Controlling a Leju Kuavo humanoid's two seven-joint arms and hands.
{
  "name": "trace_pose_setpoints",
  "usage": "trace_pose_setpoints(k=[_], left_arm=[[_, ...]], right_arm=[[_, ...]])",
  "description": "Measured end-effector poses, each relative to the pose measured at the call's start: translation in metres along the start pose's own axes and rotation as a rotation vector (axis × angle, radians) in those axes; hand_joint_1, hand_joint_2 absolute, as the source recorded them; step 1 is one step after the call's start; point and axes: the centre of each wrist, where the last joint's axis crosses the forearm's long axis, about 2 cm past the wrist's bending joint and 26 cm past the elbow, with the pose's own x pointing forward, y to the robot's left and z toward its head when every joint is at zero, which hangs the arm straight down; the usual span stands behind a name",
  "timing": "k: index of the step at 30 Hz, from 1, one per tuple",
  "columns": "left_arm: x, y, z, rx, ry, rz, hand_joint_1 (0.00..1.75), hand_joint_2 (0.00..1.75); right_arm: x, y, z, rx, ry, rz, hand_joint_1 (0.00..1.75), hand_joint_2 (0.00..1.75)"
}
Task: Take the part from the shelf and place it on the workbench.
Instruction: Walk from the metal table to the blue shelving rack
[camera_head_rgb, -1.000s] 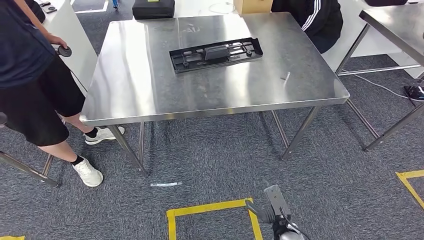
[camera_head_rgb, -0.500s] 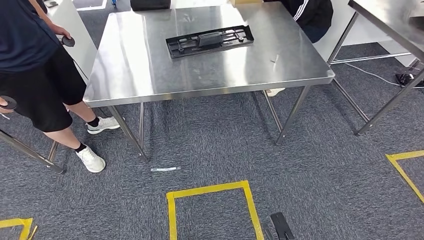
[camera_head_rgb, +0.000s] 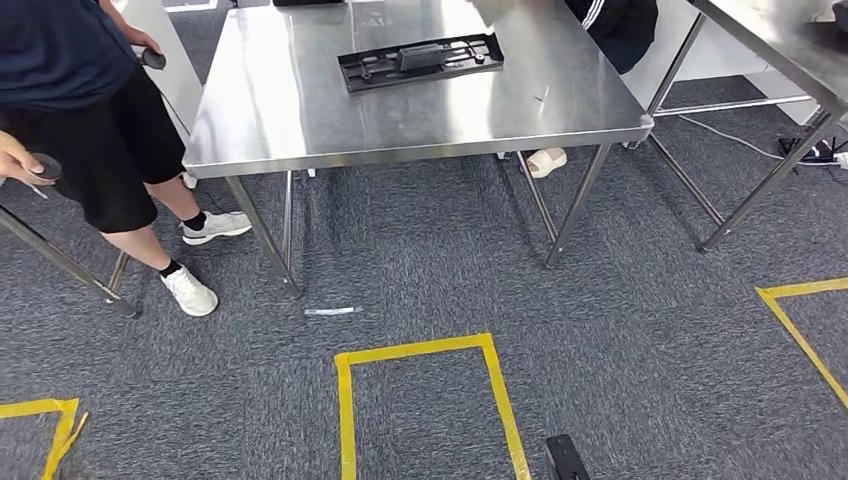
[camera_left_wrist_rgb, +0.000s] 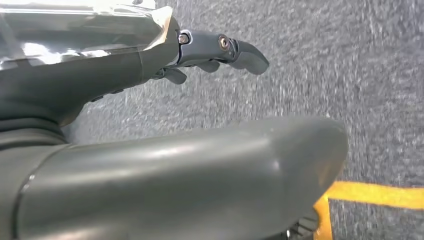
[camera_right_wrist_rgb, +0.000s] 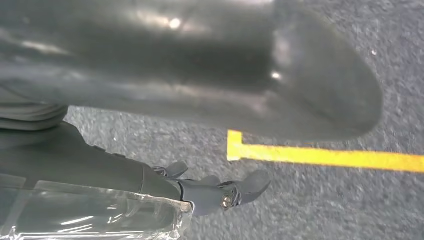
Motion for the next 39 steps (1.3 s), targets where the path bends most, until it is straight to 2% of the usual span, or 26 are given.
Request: trace_pose_setpoints(k=[17,39], left_arm=[[-0.002,0.0,0.0,-0.034,-0.04,-0.058,0.0,0.0],[-0.005,-0.003,0.002,-0.063,-0.041,-0.061,0.0,0.0]], right_arm=[[-0.03,0.002,0.008,-0.036,0.1,-0.085,0.0,0.0],[-0.043,0.002,0.012,-0.048,0.161,-0.104,0.0,0.0]])
